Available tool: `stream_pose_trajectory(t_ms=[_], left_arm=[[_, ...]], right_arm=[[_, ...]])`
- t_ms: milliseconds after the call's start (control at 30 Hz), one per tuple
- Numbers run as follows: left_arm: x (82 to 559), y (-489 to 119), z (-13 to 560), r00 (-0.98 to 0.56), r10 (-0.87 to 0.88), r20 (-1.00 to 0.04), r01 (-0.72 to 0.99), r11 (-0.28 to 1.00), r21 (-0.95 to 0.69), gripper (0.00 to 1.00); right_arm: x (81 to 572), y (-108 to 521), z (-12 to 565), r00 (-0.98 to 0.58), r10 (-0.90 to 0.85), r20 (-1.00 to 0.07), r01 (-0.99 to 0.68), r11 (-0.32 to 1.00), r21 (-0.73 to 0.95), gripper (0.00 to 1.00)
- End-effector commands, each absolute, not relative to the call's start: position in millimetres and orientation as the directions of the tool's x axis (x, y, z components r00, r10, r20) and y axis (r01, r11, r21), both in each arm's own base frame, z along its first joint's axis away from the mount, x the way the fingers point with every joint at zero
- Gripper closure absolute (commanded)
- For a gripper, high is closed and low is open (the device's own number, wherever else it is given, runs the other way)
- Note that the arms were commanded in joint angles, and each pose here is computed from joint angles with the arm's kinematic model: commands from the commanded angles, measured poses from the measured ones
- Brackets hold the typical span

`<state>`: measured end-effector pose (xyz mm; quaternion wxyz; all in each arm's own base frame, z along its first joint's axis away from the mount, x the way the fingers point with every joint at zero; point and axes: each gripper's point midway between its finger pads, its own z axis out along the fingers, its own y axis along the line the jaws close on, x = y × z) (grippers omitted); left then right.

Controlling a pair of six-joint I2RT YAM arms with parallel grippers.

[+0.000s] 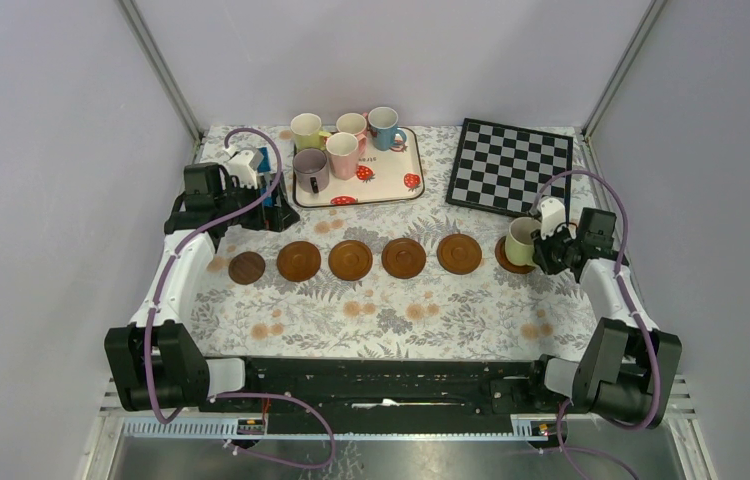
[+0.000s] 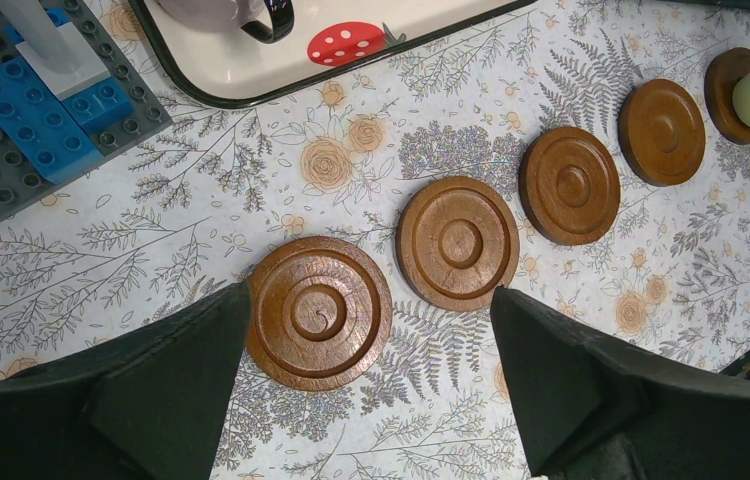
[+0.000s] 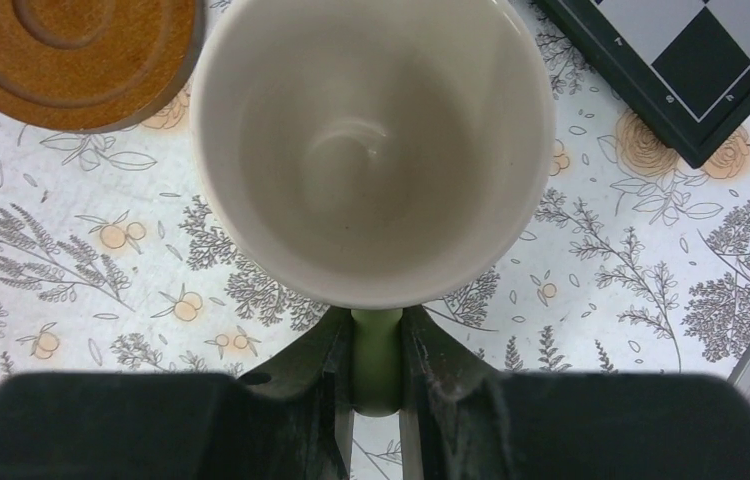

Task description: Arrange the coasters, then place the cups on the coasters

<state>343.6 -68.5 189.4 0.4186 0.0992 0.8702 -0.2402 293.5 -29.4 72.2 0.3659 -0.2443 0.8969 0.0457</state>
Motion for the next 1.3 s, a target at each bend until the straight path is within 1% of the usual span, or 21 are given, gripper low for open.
stream_pose_trajectory(t_ms=[0, 533, 933, 1000, 1067, 1167, 1267], left_arm=[[349.8, -68.8, 202.2, -0.580, -0.028, -0.814, 0.401, 0.860, -0.315, 0.01], [351.2, -67.9, 199.5, -0.587, -0.029, -0.809, 0.395, 0.862, -0.317, 0.01], [352.4, -67.6, 197.7, -0.593, -0.031, -0.805, 0.392, 0.862, -0.322, 0.01], [352.9, -67.7, 197.7, -0.593, -0.032, -0.804, 0.391, 0.862, -0.323, 0.01], [353.4, -67.6, 197.4, -0.594, -0.031, -0.804, 0.391, 0.862, -0.323, 0.01], [353.8, -67.0, 197.4, -0.593, -0.032, -0.805, 0.389, 0.863, -0.321, 0.01], [354.1, -67.4, 197.5, -0.593, -0.033, -0.804, 0.389, 0.863, -0.322, 0.01]], right_arm=[[318.2, -36.0, 92.3, -0.508, -0.427, -0.748, -0.485, 0.859, -0.161, 1.00], [316.0, -37.7, 81.3, -0.495, -0.396, -0.773, -0.519, 0.849, -0.103, 1.00], [305.4, -39.8, 72.9, -0.487, -0.430, -0.761, -0.567, 0.818, -0.099, 1.00], [303.5, -39.6, 71.9, -0.485, -0.435, -0.758, -0.572, 0.814, -0.101, 0.97], [302.9, -39.6, 72.0, -0.481, -0.441, -0.758, -0.576, 0.811, -0.107, 0.92], [302.7, -39.1, 72.2, -0.479, -0.442, -0.759, -0.577, 0.809, -0.107, 0.79], [302.9, -38.8, 71.1, -0.481, -0.441, -0.758, -0.580, 0.808, -0.102, 0.75]])
